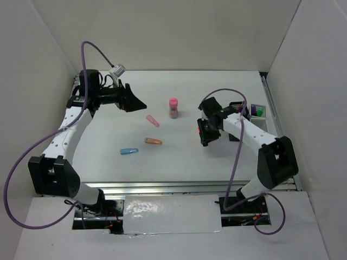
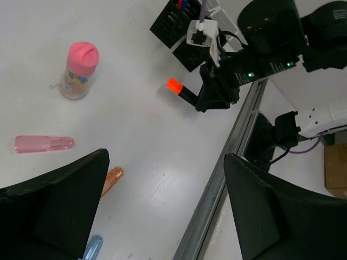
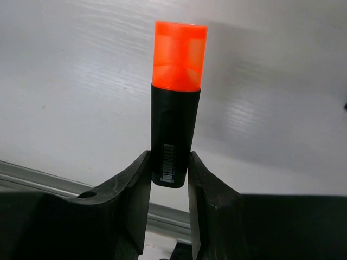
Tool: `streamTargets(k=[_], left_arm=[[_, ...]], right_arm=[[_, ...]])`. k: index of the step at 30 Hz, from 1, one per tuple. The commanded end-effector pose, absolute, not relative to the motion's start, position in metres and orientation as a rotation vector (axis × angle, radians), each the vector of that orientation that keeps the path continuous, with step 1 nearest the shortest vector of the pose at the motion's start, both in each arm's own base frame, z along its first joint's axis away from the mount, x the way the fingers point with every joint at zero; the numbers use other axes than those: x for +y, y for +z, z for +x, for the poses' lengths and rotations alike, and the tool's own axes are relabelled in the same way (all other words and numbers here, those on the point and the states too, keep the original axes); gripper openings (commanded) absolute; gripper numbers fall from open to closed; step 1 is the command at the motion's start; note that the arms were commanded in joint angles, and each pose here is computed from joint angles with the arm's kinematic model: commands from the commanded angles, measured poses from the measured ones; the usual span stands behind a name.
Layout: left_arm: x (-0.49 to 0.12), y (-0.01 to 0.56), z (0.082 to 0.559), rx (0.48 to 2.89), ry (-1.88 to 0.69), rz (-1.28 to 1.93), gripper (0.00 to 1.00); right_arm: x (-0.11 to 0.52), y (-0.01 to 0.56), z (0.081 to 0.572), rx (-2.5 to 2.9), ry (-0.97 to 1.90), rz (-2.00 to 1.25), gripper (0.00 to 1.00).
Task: Sort the stationery into containers
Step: Pick up the pen from the center of the board.
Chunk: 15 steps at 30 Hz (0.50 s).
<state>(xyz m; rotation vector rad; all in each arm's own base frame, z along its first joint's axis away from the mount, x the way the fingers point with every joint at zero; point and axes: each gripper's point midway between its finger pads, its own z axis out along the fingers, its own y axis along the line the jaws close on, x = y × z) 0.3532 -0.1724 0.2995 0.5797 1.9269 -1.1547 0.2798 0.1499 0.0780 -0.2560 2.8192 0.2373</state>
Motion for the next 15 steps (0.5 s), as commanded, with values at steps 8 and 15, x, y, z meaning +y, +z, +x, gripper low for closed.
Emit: streamTargets(k=[8,15], left_arm=[[-0.207,0.319,0.302,1.788,-1.380,0.496,0.99],[-0.236,0.338,0.296,1.801,-1.460,0.385,0.98]], right_arm=[[0.164,0.205,0.304,2.244,0.291,-0.637,0.00],[0.204,0.268,0.293,2.018,0.346,-0.758,0.00]])
